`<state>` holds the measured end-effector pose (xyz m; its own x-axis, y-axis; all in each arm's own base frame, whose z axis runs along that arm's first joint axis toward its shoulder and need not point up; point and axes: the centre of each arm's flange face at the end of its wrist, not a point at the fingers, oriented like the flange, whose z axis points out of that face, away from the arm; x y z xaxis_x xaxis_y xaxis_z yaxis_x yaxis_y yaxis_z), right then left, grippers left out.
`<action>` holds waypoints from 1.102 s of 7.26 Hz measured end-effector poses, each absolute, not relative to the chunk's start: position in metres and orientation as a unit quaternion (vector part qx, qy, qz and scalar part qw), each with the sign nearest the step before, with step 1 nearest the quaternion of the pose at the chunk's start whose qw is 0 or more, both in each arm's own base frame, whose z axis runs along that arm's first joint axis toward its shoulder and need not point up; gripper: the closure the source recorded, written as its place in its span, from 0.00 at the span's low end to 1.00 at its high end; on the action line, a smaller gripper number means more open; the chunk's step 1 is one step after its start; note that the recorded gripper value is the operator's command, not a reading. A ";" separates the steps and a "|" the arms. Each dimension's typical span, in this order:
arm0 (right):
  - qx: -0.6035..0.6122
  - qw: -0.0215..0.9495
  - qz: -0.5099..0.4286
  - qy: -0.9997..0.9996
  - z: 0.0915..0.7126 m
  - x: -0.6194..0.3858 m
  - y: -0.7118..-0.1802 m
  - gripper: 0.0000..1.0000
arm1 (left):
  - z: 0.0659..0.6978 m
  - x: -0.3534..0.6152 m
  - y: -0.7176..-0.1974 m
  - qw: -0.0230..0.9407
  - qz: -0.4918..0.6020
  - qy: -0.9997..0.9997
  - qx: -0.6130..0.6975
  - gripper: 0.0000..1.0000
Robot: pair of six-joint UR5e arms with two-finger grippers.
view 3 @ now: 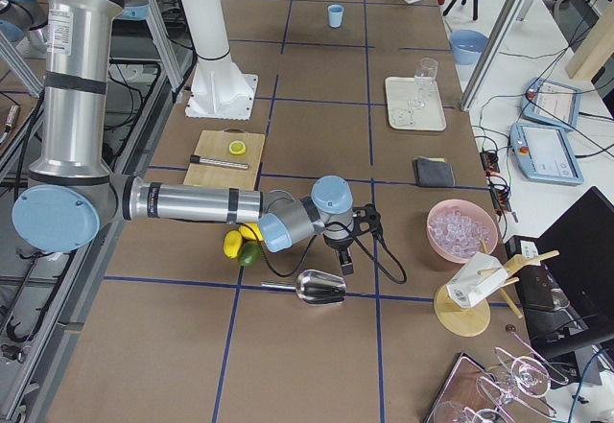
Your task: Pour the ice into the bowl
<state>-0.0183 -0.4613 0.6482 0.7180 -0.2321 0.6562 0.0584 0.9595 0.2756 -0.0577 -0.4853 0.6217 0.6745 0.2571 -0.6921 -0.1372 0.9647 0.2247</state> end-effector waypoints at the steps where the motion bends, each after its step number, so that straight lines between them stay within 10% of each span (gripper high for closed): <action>1: 0.108 0.925 -0.072 -0.358 0.647 0.007 -0.461 0.00 | 0.622 -0.058 -0.485 0.912 0.108 0.389 0.076 0.00; 8: 0.017 0.942 -0.047 -0.331 0.654 0.053 -0.434 0.00 | 0.641 -0.058 -0.482 0.913 0.099 0.390 0.057 0.00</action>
